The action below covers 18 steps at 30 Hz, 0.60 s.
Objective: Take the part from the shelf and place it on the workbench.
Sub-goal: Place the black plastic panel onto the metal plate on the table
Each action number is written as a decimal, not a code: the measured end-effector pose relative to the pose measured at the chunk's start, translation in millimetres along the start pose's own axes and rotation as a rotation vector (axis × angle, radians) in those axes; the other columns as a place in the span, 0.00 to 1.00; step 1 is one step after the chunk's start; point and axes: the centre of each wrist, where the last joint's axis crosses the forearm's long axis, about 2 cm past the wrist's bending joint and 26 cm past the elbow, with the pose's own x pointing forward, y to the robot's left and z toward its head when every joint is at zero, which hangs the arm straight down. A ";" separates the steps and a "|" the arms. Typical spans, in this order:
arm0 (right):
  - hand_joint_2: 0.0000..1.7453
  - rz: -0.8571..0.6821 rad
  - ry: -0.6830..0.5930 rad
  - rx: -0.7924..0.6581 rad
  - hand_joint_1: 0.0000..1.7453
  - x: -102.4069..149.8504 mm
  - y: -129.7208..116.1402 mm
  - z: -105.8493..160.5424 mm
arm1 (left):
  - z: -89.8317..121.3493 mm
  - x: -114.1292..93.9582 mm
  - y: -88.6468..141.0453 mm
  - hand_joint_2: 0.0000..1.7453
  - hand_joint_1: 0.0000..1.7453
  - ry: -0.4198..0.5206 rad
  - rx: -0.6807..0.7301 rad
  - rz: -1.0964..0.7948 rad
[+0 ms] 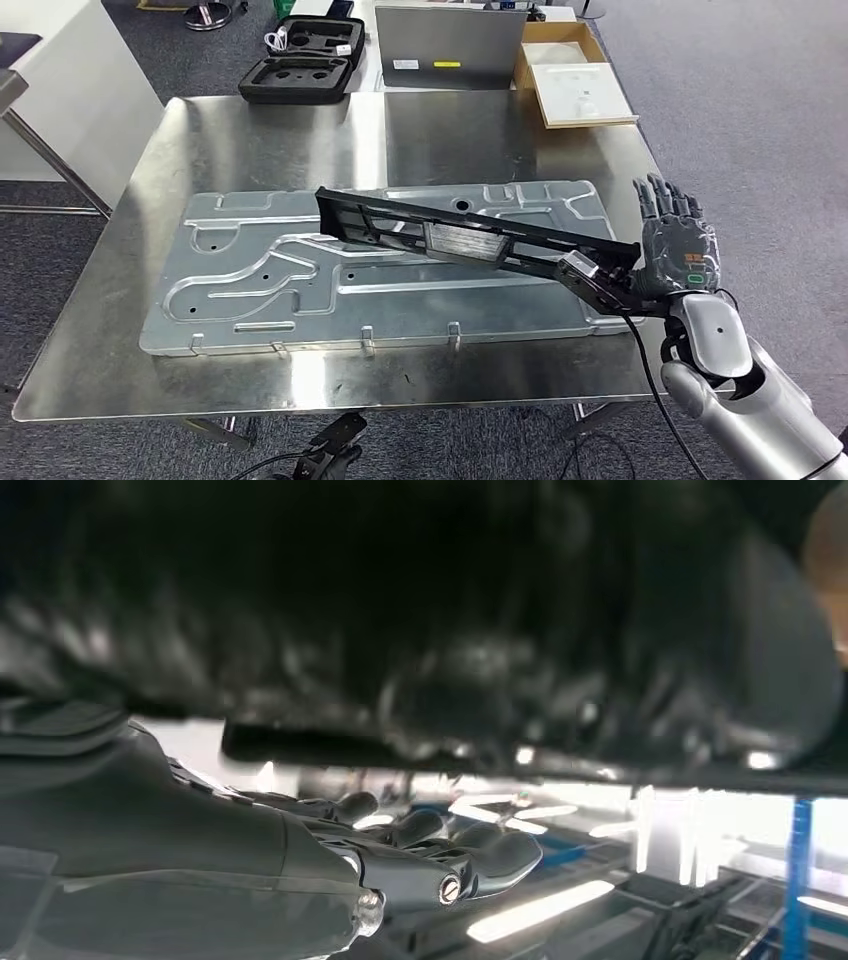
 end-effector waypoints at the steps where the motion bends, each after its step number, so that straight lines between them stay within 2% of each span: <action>1: 0.00 -0.031 -0.012 -0.008 0.00 2.1 -2.4 -0.3 | -0.2 0.8 0.0 0.00 0.00 -0.001 -0.001 0.000; 11: 0.00 -0.458 -0.178 -0.032 0.00 39.5 -27.5 0.2 | -0.5 2.3 0.6 0.00 0.00 -0.010 -0.001 -0.005; 18: 0.00 -0.652 -0.250 -0.070 0.00 56.7 -40.8 0.6 | -0.8 3.4 1.1 0.00 0.00 -0.013 0.000 -0.010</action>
